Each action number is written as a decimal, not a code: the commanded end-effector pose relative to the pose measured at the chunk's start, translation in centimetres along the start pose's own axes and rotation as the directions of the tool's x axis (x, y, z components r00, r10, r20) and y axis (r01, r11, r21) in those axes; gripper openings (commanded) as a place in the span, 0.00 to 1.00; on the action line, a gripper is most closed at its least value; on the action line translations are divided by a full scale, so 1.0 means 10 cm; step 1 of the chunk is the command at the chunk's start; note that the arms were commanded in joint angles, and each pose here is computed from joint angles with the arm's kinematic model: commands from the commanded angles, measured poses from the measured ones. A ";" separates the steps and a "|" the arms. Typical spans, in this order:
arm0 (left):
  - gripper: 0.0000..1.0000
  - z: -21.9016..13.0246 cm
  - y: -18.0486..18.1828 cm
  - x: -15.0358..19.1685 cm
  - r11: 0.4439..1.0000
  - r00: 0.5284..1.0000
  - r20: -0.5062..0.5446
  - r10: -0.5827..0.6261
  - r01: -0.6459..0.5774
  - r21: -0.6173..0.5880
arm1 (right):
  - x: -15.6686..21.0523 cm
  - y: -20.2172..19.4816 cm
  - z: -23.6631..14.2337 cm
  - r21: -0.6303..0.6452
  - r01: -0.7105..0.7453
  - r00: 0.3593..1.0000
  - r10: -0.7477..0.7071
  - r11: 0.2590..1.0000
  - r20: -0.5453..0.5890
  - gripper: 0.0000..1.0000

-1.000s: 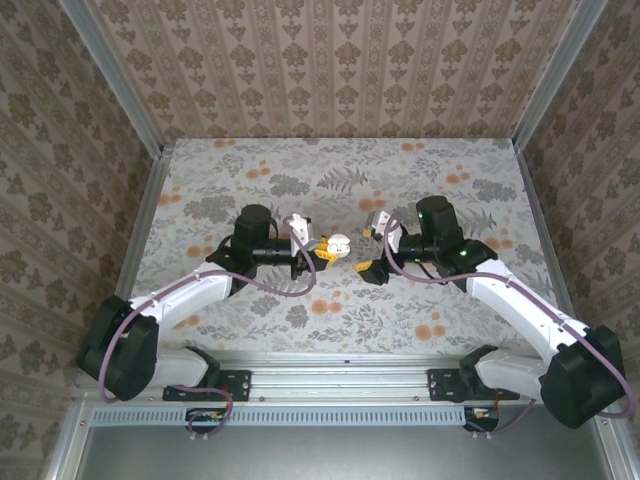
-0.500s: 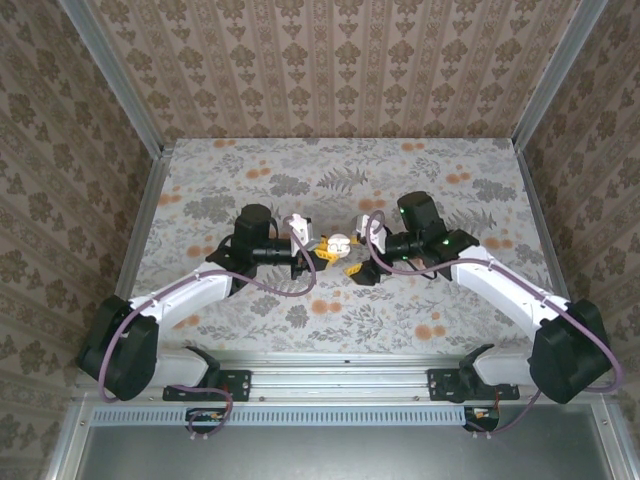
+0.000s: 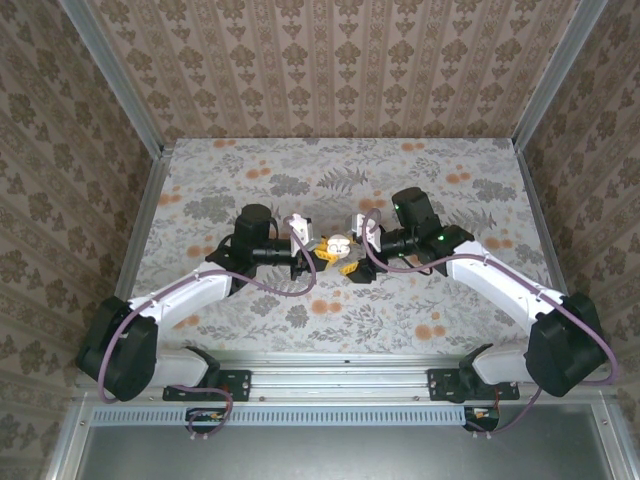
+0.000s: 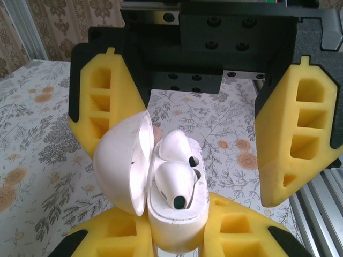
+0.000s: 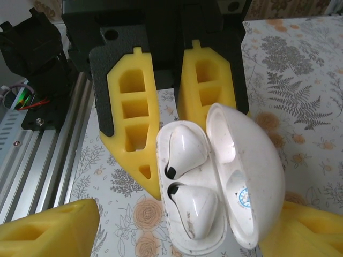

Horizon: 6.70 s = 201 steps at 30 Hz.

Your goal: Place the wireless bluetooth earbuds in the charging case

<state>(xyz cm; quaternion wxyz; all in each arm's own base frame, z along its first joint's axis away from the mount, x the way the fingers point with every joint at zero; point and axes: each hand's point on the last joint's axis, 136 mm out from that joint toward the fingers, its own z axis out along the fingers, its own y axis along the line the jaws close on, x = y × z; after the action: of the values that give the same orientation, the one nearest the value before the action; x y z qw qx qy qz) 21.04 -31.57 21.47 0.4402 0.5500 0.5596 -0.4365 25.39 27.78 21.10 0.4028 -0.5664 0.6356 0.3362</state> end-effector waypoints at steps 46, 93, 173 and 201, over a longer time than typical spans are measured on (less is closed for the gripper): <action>0.05 -0.08 -0.10 -0.25 0.997 0.997 0.047 0.069 -0.070 0.017 | -0.31 0.09 -0.16 -0.027 0.099 0.991 -0.097 0.995 0.092 0.47; 0.99 -0.77 0.64 -0.09 0.844 0.992 0.061 -0.111 0.126 -0.521 | 0.10 0.14 -0.36 0.013 -0.217 0.953 0.215 0.976 -0.215 0.19; 1.00 -1.58 1.67 0.63 0.393 0.807 0.179 -0.563 0.452 -0.801 | 1.95 -1.05 -0.69 0.553 -0.791 0.163 0.961 0.262 -0.223 0.51; 1.00 -3.01 0.93 1.76 -0.174 0.826 0.219 -0.519 0.149 -0.973 | 1.88 -1.31 -1.84 0.885 -0.458 0.807 0.456 0.085 0.374 1.00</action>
<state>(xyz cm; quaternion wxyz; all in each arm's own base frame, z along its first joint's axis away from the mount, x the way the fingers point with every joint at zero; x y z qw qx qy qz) 29.22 1.10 10.71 0.4453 -0.0477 0.8915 0.0684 33.87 3.31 10.48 0.4587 0.0040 0.8877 0.0402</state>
